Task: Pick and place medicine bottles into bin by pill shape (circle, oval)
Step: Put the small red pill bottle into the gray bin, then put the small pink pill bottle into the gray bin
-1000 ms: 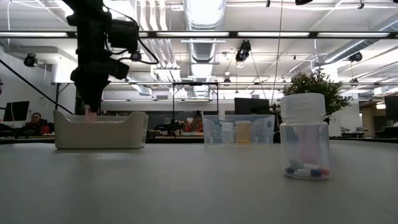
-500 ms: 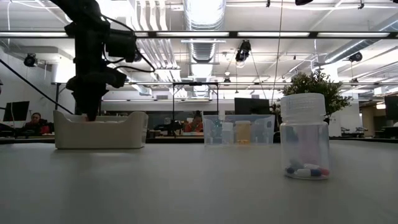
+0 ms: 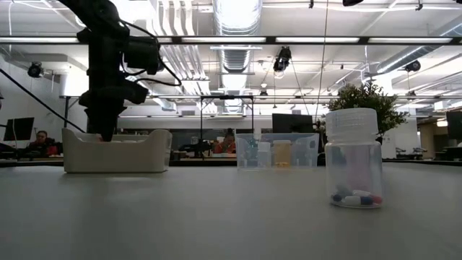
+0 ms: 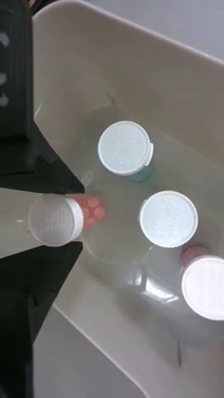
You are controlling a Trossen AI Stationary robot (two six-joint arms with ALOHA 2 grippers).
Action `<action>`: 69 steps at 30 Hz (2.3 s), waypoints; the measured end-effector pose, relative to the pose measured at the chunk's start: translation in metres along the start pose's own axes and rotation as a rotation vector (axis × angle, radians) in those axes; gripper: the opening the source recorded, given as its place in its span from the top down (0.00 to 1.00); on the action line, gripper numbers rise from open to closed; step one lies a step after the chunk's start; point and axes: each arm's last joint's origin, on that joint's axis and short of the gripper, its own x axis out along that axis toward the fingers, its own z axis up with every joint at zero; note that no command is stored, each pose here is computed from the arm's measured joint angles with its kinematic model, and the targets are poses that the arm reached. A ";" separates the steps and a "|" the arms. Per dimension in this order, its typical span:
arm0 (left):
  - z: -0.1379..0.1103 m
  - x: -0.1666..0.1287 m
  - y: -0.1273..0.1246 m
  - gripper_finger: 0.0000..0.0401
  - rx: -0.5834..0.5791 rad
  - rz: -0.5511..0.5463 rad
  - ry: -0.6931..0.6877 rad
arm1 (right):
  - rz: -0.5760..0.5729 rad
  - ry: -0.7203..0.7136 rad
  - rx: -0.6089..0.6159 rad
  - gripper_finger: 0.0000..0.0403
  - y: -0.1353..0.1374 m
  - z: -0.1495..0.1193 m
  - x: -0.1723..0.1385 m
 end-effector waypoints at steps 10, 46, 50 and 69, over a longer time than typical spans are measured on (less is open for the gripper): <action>0.000 0.000 0.000 0.59 0.000 0.001 -0.001 | 0.000 0.000 0.000 0.44 0.000 0.000 0.000; 0.003 0.004 -0.010 0.69 0.577 -0.058 -0.074 | -0.073 0.090 0.010 0.44 -0.009 -0.012 0.007; 0.000 0.008 -0.009 0.69 0.656 -0.055 -0.068 | -0.144 0.131 -0.013 0.44 -0.023 -0.020 0.012; 0.007 -0.006 -0.010 0.65 0.747 0.031 -0.109 | -0.313 0.158 0.017 0.44 -0.057 -0.031 0.016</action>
